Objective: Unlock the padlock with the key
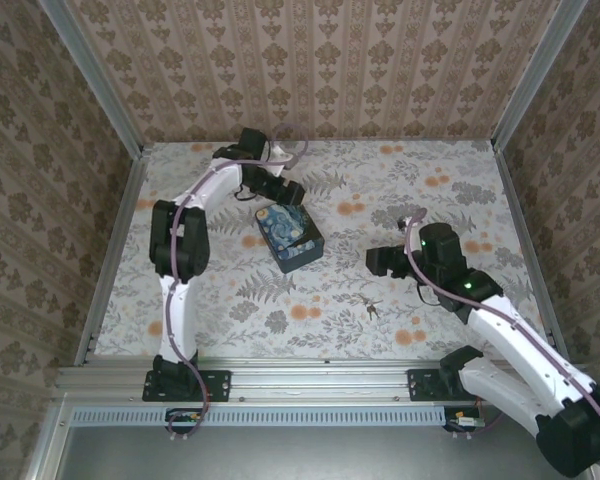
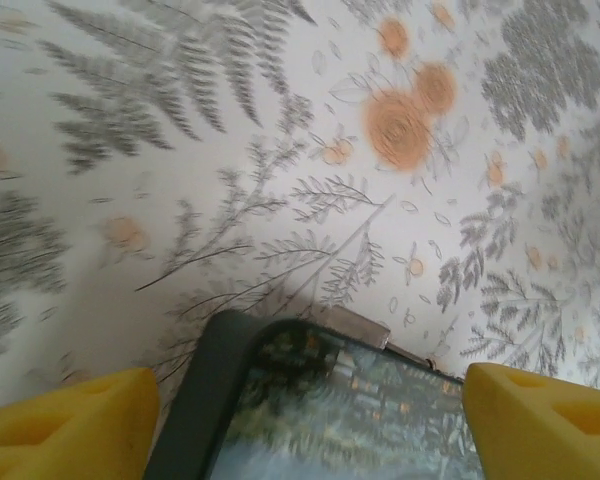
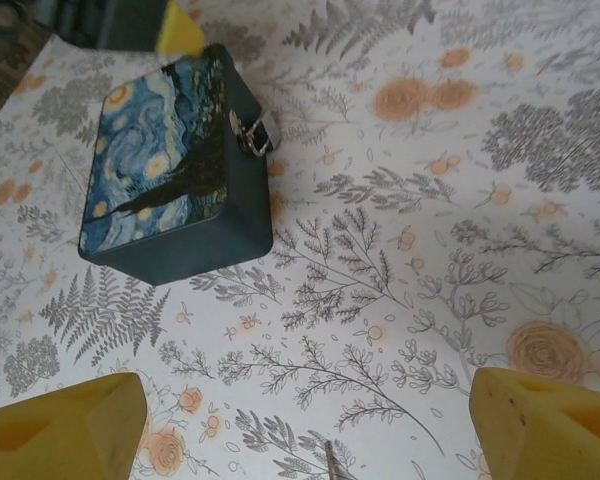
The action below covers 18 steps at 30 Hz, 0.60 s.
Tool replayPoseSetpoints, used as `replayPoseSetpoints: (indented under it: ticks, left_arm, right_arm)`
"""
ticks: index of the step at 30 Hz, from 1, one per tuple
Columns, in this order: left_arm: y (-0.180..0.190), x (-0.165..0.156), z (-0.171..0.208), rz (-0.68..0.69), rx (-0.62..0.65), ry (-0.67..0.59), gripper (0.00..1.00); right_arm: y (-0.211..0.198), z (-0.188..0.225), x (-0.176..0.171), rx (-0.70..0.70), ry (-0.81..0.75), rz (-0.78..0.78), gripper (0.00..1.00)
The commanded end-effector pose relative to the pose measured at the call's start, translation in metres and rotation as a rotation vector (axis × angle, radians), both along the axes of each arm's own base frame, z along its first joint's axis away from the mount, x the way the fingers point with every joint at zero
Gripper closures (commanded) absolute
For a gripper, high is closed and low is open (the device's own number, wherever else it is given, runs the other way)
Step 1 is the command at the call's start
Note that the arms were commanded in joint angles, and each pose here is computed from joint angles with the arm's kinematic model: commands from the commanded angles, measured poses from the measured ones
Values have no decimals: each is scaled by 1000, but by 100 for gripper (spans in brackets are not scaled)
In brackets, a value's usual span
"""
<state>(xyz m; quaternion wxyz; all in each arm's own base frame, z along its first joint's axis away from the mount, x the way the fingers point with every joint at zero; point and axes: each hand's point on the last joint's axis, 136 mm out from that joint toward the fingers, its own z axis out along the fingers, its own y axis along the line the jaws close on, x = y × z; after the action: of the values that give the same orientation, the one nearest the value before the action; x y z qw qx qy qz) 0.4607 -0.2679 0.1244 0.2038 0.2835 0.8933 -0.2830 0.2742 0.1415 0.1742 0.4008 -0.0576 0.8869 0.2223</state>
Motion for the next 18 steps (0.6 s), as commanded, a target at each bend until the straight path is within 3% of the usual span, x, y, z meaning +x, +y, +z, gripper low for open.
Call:
replayPoseSetpoints:
  ticks: [1,5,8,12,18]
  left_arm:
    - [54,27,84,321,3,-172,17]
    - [101,-7,77,608,59,-100,16]
    - [106,-42,41,710,-20,11,16]
    - [84,-72,8,698,-115,123,18]
    - [49,-72,-5,628,-219,160,18]
  right_arm:
    - [19,-1,14,55,10,11,16]
    - [45,-4,38,51,31,32,18]
    - [70,-5,61,78,33,46,21]
    - [101,-14,93,91,64,85,23]
    - [129,-32,125,96,103,130,26]
